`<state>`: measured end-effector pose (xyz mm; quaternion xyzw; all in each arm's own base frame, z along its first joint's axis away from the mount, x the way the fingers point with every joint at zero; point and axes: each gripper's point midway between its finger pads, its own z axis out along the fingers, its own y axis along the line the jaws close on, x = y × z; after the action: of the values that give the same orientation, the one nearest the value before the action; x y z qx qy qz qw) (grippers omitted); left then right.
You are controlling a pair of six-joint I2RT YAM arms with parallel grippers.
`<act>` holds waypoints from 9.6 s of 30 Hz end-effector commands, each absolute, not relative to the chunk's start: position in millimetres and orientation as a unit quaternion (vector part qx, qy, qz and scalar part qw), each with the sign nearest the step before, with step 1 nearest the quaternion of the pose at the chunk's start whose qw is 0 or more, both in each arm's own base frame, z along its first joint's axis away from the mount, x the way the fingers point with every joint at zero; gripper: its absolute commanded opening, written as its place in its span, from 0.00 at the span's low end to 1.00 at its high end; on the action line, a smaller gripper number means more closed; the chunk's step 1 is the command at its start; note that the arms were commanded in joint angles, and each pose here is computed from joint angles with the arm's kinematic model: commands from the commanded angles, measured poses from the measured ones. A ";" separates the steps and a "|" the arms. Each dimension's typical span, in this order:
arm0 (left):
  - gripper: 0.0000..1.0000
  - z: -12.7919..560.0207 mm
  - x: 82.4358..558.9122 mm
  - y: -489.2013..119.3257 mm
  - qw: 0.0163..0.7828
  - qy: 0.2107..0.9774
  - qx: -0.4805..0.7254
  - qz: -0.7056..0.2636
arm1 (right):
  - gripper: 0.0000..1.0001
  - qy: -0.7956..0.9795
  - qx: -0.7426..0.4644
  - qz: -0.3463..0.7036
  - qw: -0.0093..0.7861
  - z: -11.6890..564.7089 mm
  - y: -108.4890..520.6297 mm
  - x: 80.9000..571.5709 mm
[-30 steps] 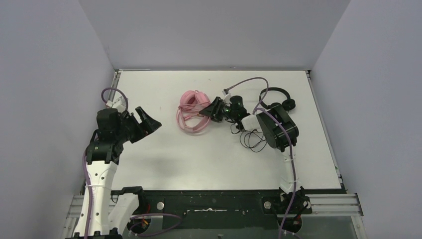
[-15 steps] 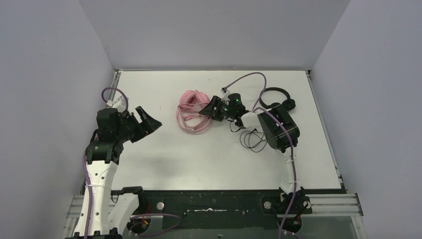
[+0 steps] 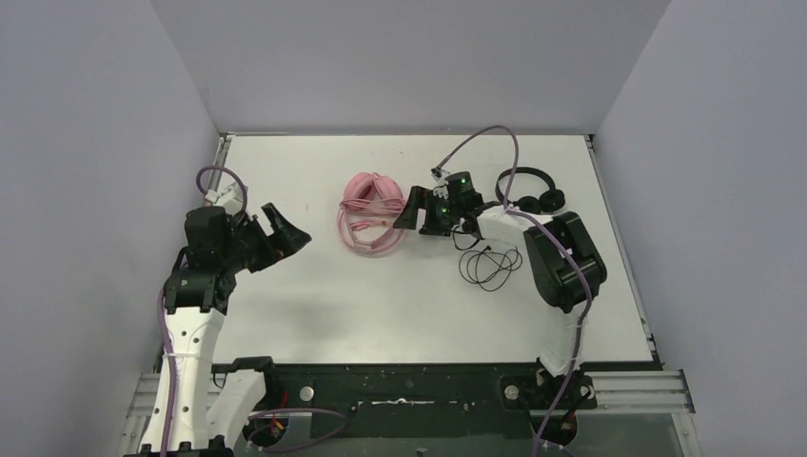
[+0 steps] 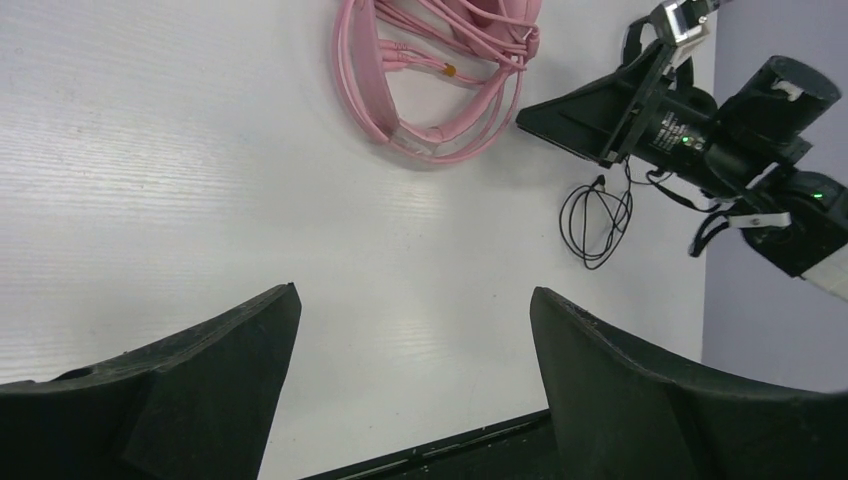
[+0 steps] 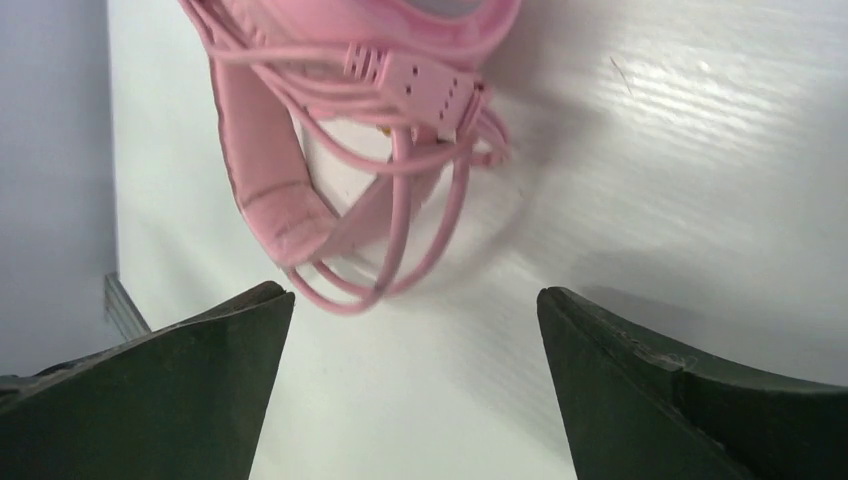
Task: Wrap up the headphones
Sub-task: Place the headphones at the center of the board, then pick up the headphones from the center of the board, then wrap the headphones cable around the headphones.
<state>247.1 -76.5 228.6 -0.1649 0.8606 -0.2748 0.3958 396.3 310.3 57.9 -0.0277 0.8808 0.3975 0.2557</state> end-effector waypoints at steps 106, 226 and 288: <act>0.66 255.3 283.0 -250.7 0.370 0.826 0.171 -0.389 | 0.00 0.689 -0.256 0.502 0.455 340.7 267.8 287.7; 0.00 410.1 217.7 -177.7 0.468 0.743 0.194 -0.437 | 0.00 0.836 -0.048 0.217 0.501 229.9 106.4 351.2; 0.00 144.2 275.1 -225.1 0.322 0.937 0.121 0.060 | 0.00 0.771 -0.221 0.425 0.419 425.1 235.0 319.4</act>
<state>244.1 -215.3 118.1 0.1900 0.9401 0.0741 0.2732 335.7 231.0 410.5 -0.2151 0.7726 0.4227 0.4221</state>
